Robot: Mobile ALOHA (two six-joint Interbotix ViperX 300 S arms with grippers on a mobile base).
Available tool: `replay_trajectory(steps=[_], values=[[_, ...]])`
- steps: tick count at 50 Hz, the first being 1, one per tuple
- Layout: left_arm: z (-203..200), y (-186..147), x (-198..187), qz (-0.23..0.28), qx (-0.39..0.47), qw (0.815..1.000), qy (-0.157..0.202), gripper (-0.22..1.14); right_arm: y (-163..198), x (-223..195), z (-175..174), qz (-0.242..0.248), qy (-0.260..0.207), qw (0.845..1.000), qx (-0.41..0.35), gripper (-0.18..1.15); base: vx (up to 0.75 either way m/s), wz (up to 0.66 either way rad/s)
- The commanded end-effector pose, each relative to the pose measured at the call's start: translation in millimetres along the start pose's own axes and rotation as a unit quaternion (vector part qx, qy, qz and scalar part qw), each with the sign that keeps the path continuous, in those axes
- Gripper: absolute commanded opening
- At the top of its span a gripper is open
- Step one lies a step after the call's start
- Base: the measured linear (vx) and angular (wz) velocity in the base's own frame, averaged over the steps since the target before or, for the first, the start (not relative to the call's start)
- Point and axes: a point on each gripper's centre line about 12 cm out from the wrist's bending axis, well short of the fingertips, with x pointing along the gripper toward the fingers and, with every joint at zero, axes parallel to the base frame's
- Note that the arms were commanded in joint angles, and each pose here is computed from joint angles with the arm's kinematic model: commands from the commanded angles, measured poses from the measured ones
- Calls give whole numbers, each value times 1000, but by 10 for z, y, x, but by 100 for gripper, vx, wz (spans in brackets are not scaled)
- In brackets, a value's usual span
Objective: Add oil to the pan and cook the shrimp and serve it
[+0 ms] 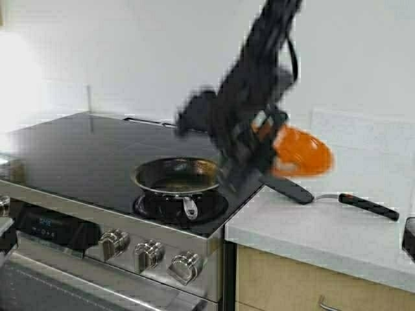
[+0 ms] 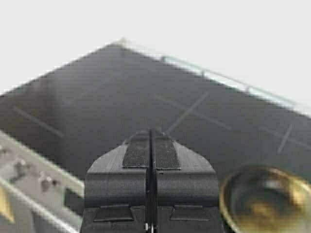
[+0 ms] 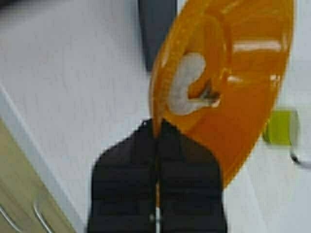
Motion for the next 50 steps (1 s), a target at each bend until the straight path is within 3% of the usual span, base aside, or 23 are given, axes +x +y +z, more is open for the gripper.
replay_trajectory(steps=[1, 15, 23, 31, 37, 40, 47, 50], values=[[68, -4, 24, 0, 0, 1000, -8, 3, -268, -309, 558, 55, -78, 994, 46, 5, 0, 0], [74, -5, 25, 0, 1, 1000, -9, 3, -351, -480, 1383, 150, -163, 970, 95, 5, 0, 0], [74, -5, 25, 0, 0, 1000, -9, 3, -434, -395, 1651, 253, -188, 932, 180, 5, 0, 0], [73, -5, 25, 0, 0, 1000, -8, 3, -479, -127, 1648, 331, -192, 892, 241, 5, 0, 0], [84, -6, 24, 0, 0, 1000, -11, 3, -562, 69, 1629, 383, -205, 852, 291, 5, 0, 0], [76, -5, 23, 0, -1, 1000, -9, 3, -627, 171, 1616, 410, -216, 825, 323, 5, 0, 0], [74, -5, 25, 0, 0, 1000, -9, 3, -794, 394, 1525, 480, -260, 725, 419, 5, 0, 0], [77, -5, 23, 0, -1, 1000, -10, 3, -831, 450, 1450, 497, -274, 691, 448, 5, 0, 0]])
